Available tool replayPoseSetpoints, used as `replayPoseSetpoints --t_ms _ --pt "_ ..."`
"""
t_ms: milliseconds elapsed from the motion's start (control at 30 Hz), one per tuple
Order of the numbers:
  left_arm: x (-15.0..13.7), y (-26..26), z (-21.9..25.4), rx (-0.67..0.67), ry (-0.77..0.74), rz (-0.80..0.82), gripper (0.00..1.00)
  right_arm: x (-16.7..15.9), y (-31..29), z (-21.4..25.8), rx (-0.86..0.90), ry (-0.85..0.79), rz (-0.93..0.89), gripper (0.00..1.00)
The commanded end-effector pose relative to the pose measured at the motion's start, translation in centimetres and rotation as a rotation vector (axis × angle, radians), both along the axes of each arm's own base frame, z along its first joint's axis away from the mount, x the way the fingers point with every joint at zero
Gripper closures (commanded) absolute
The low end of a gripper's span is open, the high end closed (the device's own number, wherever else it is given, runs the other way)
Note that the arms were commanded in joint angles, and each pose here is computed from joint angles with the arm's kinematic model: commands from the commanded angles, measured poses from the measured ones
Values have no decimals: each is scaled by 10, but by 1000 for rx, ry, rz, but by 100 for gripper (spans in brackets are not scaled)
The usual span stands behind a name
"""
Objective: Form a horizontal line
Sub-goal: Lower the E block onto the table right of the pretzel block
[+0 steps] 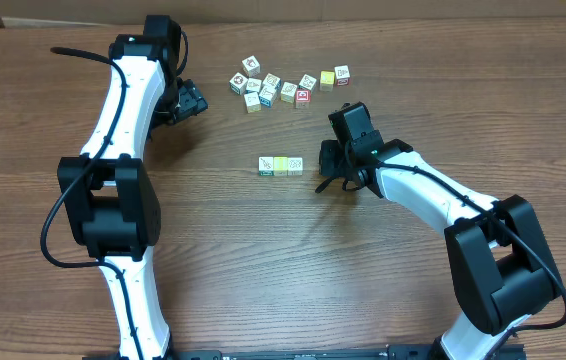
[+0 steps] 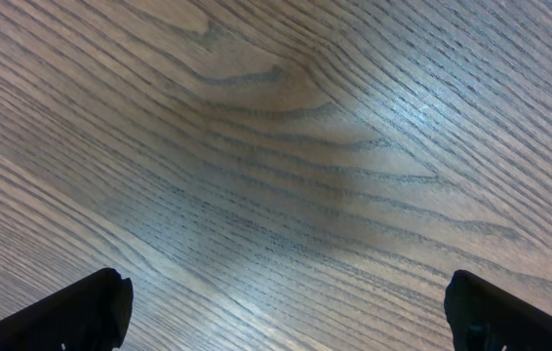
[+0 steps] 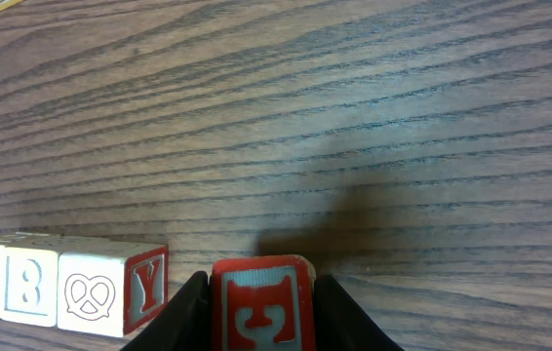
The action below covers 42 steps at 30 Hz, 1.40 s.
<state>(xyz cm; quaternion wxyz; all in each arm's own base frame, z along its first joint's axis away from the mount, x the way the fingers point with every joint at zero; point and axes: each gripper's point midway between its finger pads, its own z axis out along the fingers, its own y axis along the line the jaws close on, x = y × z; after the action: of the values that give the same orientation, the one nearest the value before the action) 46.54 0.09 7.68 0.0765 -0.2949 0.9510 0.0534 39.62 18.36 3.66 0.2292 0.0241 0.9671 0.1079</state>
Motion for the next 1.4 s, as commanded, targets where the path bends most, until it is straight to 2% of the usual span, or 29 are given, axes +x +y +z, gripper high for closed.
replayPoseSetpoints --t_ms 0,1367 --pt "4 -1 1 5 -8 -11 0 -1 -3 0 -8 -5 -9 71" --pt "4 -1 1 5 -8 -11 0 -1 -3 -1 -9 -3 -9 71"
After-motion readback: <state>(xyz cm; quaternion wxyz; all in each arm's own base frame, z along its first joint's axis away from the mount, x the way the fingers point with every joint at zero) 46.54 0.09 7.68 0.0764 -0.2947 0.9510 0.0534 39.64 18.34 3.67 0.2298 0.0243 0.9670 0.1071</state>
